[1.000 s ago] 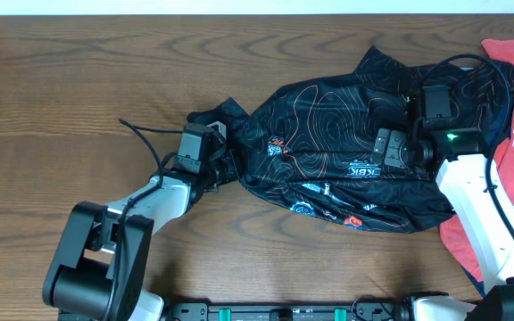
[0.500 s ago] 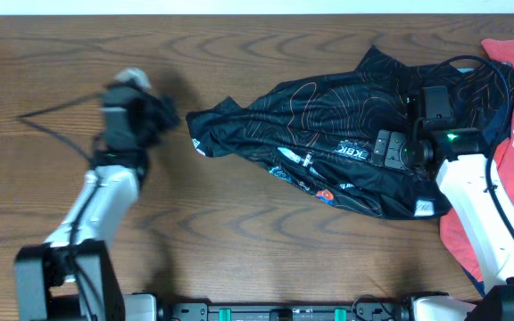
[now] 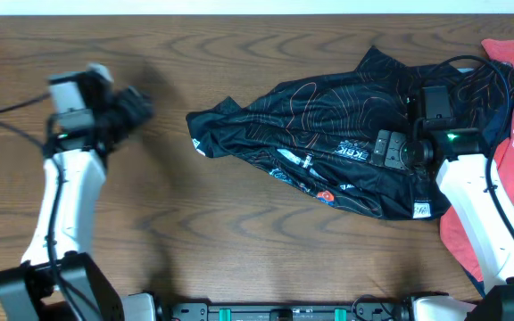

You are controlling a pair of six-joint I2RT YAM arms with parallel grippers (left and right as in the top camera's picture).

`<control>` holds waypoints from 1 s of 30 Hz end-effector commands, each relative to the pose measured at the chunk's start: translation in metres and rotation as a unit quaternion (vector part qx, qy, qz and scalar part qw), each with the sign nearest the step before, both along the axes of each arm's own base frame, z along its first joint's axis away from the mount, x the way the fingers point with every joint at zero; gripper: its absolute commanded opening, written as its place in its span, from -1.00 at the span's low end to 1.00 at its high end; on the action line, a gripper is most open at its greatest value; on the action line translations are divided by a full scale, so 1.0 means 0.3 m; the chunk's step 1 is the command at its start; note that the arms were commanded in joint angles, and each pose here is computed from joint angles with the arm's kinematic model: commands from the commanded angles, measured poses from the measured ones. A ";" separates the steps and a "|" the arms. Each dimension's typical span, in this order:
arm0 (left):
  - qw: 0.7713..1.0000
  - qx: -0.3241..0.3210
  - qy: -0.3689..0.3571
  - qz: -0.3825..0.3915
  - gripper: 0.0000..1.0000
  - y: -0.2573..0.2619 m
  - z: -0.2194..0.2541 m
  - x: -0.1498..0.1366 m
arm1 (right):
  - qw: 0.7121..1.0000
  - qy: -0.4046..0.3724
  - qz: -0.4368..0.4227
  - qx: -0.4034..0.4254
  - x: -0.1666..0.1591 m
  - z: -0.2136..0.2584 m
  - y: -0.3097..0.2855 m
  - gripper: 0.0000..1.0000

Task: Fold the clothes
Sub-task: 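Grasp the jersey's left edge with the left gripper and pull it left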

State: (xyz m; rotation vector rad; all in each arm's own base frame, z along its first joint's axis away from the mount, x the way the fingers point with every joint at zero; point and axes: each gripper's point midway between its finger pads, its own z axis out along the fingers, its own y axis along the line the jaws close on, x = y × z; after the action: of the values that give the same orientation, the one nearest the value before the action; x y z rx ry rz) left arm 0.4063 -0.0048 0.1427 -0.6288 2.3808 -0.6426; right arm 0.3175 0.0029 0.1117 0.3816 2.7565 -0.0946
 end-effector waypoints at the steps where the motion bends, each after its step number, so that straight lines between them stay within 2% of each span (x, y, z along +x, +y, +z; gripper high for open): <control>1: 0.996 -0.023 0.051 -0.071 0.48 -0.175 -0.102 -0.055 | 1.000 -0.010 -0.016 0.002 0.005 0.019 -0.020 0.99; 5: 0.989 -0.016 0.083 -0.125 0.50 -0.321 -0.195 -0.077 | 1.000 -0.008 -0.015 0.005 0.003 0.017 -0.016 0.98; 9: 0.985 0.017 0.109 -0.135 0.51 -0.398 -0.313 -0.075 | 1.000 -0.005 -0.013 0.010 0.000 0.016 -0.010 0.99; 14: 0.983 0.019 0.096 -0.157 0.50 -0.482 -0.402 -0.034 | 1.000 -0.005 -0.013 0.010 -0.001 0.015 -0.010 0.99; 15: 0.983 0.019 0.087 -0.160 0.43 -0.493 -0.411 -0.019 | 1.000 -0.005 -0.013 0.010 -0.001 0.015 -0.010 0.98; 16: 0.984 0.019 0.080 -0.160 0.26 -0.497 -0.416 -0.006 | 1.000 -0.004 -0.013 0.010 -0.002 0.015 -0.010 0.99; 17: 0.984 0.018 0.071 -0.160 -0.05 -0.501 -0.416 0.009 | 1.000 -0.003 -0.013 0.010 -0.003 0.014 -0.010 0.99; 19: 0.986 0.016 0.047 -0.159 -0.88 -0.504 -0.396 0.043 | 1.000 -0.003 -0.013 0.010 -0.004 0.014 -0.010 0.98; 24: 0.989 0.021 -0.029 -0.142 -0.88 -0.449 -0.265 0.157 | 1.000 -0.001 -0.013 0.009 -0.007 0.013 -0.011 0.99; 30: 0.986 0.052 -0.149 -0.061 -0.88 -0.171 0.068 0.335 | 1.000 -0.002 -0.013 0.010 -0.006 0.014 -0.011 0.99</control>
State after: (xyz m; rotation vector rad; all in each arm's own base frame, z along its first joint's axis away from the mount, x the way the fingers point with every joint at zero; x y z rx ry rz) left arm 0.4750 -0.1006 0.0854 -0.3221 2.3740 -0.6997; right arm 0.3142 0.0041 0.1103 0.3840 2.7731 -0.0802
